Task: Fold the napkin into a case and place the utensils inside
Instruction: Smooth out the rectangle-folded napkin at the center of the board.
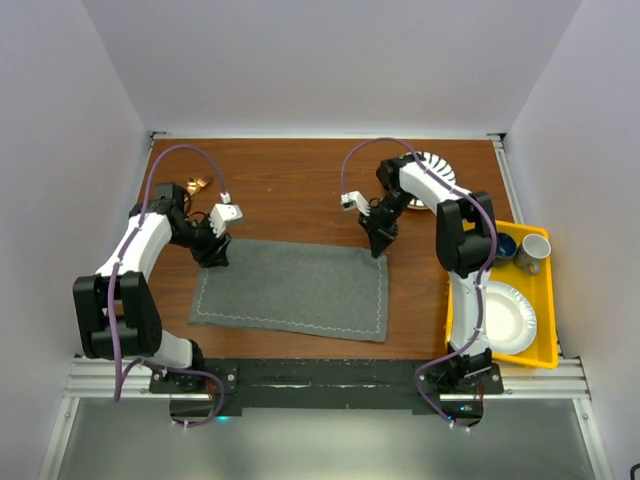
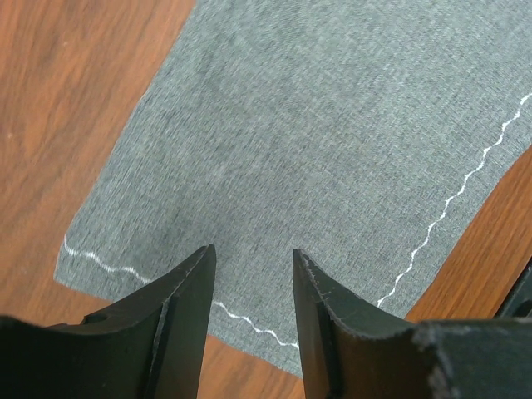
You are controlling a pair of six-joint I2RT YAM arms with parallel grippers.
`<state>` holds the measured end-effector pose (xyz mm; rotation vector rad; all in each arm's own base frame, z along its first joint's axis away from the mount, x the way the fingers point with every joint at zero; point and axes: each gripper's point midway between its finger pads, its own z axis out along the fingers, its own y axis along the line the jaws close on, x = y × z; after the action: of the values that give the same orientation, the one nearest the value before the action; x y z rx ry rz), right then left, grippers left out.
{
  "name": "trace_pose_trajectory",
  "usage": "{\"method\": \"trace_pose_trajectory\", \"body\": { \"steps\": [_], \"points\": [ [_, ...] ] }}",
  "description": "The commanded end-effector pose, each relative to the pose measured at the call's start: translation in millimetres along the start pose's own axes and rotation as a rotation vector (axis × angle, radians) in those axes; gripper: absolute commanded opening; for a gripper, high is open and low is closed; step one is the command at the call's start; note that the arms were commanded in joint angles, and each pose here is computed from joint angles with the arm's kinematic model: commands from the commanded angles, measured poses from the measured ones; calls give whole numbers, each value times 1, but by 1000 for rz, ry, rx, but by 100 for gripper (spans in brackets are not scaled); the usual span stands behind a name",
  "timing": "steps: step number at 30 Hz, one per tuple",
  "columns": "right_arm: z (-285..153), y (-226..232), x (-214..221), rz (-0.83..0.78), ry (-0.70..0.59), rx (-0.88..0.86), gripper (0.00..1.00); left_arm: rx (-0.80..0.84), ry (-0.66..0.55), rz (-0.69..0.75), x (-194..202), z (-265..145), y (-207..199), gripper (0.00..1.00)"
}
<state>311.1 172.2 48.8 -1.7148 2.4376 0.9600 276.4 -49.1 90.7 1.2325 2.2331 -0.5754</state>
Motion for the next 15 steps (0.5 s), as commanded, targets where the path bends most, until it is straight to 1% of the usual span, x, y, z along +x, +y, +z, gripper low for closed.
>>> {"method": "trace_pose_trajectory", "body": {
  "steps": [1, 3, 7, 11, 15],
  "points": [
    [-1, -20, -4, 65, -26, -30, 0, 18, -40, 121, -18, 0, -6, 46],
    [7, -33, 0, 84, -1, -26, 0, 24, -45, 142, -21, 2, -8, 46],
    [15, -51, 4, 88, 9, 28, 0, 39, -33, 157, -20, 7, -13, 43],
    [24, -70, 16, 122, 26, 125, 0, 30, 17, 153, -2, 12, -15, 41],
    [24, -72, 30, 155, 65, 185, 0, 24, 42, 151, 8, 14, -18, 38]
  ]
}}
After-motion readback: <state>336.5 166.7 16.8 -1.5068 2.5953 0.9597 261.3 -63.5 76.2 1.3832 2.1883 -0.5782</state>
